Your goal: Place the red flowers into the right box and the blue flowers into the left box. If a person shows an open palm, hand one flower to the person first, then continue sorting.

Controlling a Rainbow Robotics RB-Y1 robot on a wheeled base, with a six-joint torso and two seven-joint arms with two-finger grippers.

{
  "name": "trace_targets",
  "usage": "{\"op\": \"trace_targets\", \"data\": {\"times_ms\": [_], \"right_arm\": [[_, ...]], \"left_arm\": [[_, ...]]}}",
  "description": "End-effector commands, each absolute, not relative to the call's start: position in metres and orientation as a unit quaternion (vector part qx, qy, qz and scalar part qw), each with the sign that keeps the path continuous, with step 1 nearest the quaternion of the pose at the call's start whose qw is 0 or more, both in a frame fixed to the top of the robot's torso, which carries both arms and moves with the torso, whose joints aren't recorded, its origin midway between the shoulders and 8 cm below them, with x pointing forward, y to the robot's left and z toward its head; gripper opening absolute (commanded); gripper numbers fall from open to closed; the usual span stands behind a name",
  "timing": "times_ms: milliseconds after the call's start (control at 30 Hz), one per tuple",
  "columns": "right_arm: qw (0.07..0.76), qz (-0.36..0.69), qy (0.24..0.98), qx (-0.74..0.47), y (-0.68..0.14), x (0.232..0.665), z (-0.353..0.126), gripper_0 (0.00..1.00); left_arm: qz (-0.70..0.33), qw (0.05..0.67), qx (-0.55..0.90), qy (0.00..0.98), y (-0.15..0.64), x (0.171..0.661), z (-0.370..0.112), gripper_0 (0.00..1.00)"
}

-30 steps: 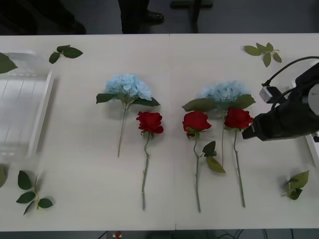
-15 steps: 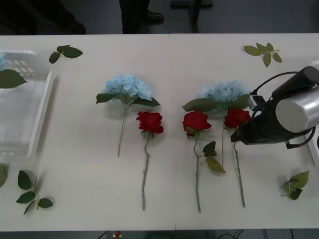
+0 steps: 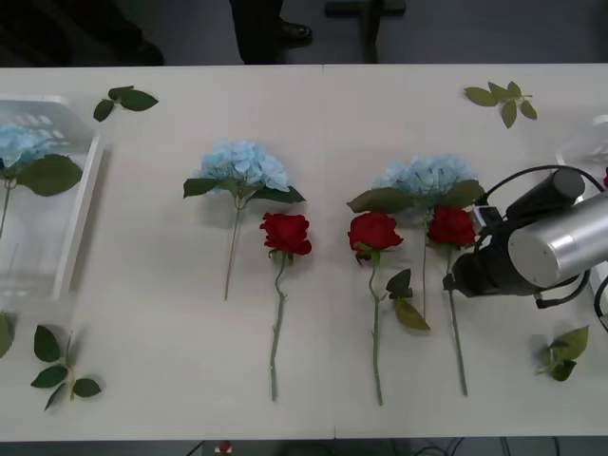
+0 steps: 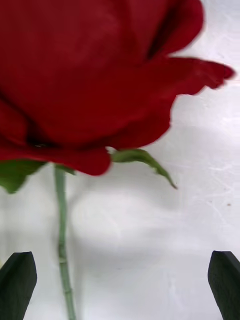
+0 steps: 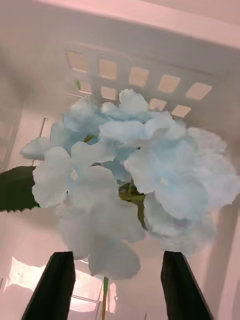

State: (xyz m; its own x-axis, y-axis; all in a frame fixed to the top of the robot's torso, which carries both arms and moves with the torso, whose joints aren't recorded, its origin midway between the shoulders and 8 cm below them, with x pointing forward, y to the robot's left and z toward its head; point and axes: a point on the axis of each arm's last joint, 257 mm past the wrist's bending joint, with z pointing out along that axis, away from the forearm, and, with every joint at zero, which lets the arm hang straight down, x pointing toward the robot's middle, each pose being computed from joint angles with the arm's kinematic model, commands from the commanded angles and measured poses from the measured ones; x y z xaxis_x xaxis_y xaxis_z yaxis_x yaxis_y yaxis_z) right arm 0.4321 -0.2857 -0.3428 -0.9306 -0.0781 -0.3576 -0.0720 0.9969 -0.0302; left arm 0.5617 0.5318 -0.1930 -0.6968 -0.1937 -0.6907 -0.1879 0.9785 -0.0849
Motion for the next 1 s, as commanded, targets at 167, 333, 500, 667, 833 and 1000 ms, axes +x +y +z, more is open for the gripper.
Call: {"op": "trace_targets", "data": {"times_ms": [167, 333, 500, 667, 833, 1000], "right_arm": [[0.194, 0.002, 0.981, -0.028, -0.267, 0.442, -0.349, 1.0], [0.198, -0.006, 0.98, -0.034, -0.264, 0.443, -0.351, 1.0], [0.199, -0.006, 0.979, -0.036, -0.261, 0.442, -0.355, 1.0], [0.199, -0.009, 0.979, -0.037, -0.261, 0.44, -0.358, 1.0], [0.205, -0.011, 0.978, -0.04, -0.261, 0.441, -0.361, 1.0], [0.206, -0.012, 0.978, -0.039, -0.261, 0.44, -0.363, 0.8]], "left_arm": [[-0.019, 0.369, -0.073, 0.926, 0.518, 0.541, -0.123, 0.69], [-0.047, 0.358, -0.078, 0.929, 0.472, 0.533, -0.106, 0.76], [-0.06, 0.366, -0.074, 0.926, 0.416, 0.538, -0.105, 0.88], [-0.077, 0.384, -0.051, 0.919, 0.34, 0.553, -0.122, 0.94], [-0.09, 0.408, 0.003, 0.908, 0.248, 0.573, -0.143, 0.94], [-0.086, 0.421, 0.051, 0.902, 0.18, 0.579, -0.161, 0.94]]}}
